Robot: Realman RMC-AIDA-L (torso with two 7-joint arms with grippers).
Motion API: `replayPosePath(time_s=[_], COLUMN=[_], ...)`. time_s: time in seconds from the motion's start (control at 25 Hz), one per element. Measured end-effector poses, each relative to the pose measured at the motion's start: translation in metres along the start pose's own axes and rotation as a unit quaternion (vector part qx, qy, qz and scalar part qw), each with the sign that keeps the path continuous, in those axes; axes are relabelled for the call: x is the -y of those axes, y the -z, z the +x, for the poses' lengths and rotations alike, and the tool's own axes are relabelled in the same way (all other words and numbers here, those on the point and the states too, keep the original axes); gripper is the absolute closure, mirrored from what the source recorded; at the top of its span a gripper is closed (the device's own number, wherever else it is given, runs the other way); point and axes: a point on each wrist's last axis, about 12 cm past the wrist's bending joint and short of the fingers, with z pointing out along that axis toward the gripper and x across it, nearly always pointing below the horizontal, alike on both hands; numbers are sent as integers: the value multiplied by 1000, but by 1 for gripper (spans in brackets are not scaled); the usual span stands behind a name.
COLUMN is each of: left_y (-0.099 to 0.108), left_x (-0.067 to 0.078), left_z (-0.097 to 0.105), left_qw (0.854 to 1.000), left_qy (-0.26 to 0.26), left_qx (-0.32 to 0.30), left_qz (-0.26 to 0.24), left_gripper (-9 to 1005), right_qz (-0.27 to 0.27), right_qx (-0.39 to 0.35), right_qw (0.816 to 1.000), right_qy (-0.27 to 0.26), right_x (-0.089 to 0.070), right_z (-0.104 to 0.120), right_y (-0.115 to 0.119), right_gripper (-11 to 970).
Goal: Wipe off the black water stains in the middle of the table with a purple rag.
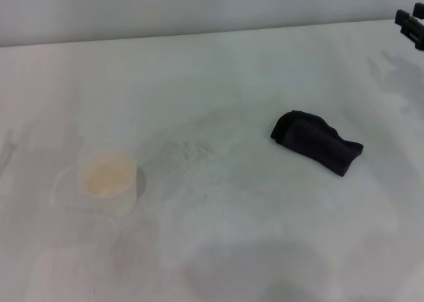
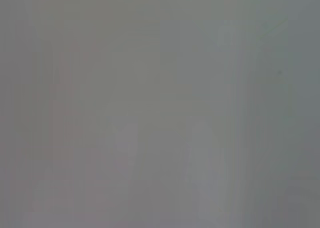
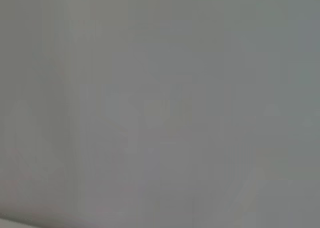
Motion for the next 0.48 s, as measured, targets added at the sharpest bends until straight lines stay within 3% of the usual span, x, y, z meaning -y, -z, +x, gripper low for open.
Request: replayPosePath(time_s=[0.36,0.48], left_y=[6,8], left_x=[-1,-1], left_z=[2,2], left_qw=[1000,1000], left_qy=[-11,-11], left_qx=[-3,-2], left_qz=[-2,-3], left_gripper=[121,121], right_qz=[34,62], right_qx=[83,122], right_qw=[995,990], right_qy=[35,27], right_x=[-19,-24], right_z=[46,52], right_y=[25,33], right_gripper=[570,570])
